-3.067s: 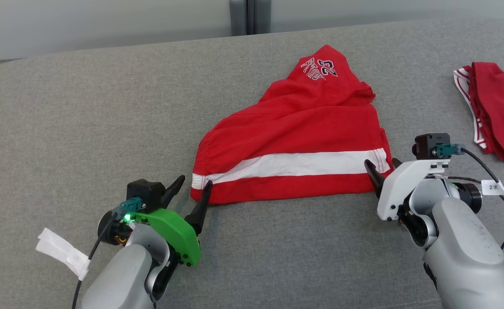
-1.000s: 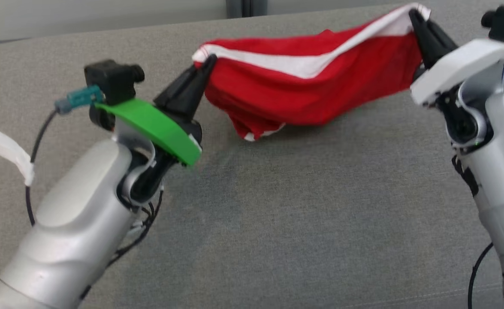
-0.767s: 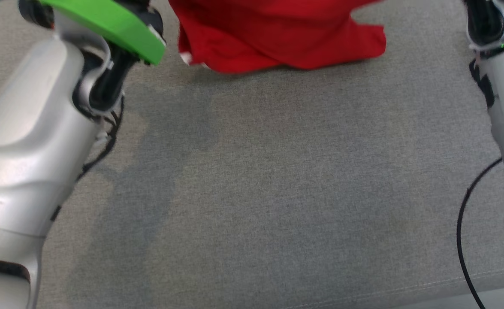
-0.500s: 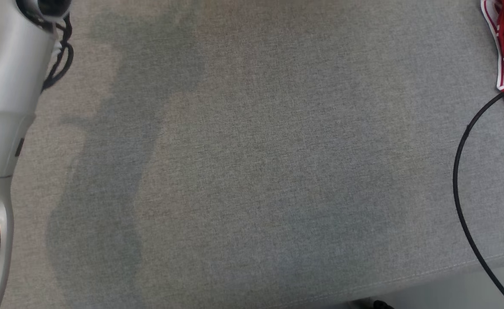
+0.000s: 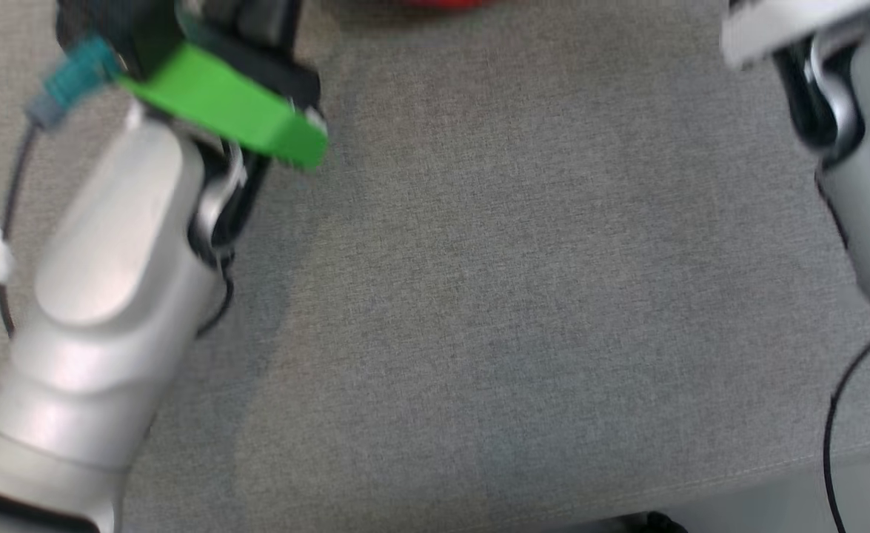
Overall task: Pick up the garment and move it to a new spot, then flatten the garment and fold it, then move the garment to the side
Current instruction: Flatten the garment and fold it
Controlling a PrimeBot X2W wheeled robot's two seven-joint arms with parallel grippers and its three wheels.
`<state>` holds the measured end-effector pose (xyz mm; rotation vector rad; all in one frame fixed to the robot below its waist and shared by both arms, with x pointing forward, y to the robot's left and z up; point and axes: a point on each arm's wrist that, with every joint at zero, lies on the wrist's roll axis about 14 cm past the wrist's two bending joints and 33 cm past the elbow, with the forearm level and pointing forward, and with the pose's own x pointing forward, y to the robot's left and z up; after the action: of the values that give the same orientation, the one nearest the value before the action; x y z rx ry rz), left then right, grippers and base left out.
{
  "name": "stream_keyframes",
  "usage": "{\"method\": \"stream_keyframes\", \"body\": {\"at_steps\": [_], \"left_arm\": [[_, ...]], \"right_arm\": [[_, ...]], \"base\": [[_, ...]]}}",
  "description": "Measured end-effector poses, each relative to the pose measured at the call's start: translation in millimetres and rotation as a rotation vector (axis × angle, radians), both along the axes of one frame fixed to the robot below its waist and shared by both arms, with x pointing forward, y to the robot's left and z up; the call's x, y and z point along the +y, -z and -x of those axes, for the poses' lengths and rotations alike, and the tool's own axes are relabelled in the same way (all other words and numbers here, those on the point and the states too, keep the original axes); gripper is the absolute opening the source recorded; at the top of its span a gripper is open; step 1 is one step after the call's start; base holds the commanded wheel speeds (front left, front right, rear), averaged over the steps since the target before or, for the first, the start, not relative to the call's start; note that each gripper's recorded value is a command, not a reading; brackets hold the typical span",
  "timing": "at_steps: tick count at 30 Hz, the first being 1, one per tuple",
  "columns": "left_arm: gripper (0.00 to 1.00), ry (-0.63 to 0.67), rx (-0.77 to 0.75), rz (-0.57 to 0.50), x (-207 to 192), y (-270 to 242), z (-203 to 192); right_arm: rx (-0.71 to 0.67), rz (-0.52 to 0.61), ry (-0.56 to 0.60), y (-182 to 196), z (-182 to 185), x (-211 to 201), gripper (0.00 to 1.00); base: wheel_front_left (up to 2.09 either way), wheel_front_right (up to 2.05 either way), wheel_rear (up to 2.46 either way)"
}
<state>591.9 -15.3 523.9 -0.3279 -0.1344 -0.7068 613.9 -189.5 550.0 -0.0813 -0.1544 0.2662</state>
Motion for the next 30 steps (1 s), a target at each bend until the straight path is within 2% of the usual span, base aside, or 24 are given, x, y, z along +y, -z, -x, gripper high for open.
{"method": "stream_keyframes", "body": {"at_steps": [9, 15, 23, 30], "left_arm": [[0.00, 0.067, 0.138, -0.108, 10, 51, 97], [0.00, 0.117, 0.183, -0.159, 15, 60, 155], [0.00, 0.164, 0.243, -0.201, 23, 70, 219], [0.00, 0.230, 0.363, -0.265, 29, 98, 272]], "right_arm": [[0.321, -0.081, 0.047, 63, 97, -37, 0.00], [0.466, -0.151, 0.069, 67, 169, -46, 0.00], [0.704, -0.204, 0.155, 84, 266, -54, 0.00], [0.849, -0.285, 0.189, 85, 320, -38, 0.00]], "base": [[0.00, 0.00, 0.00], [0.00, 0.00, 0.00], [0.00, 0.00, 0.00], [0.00, 0.00, 0.00]]}}
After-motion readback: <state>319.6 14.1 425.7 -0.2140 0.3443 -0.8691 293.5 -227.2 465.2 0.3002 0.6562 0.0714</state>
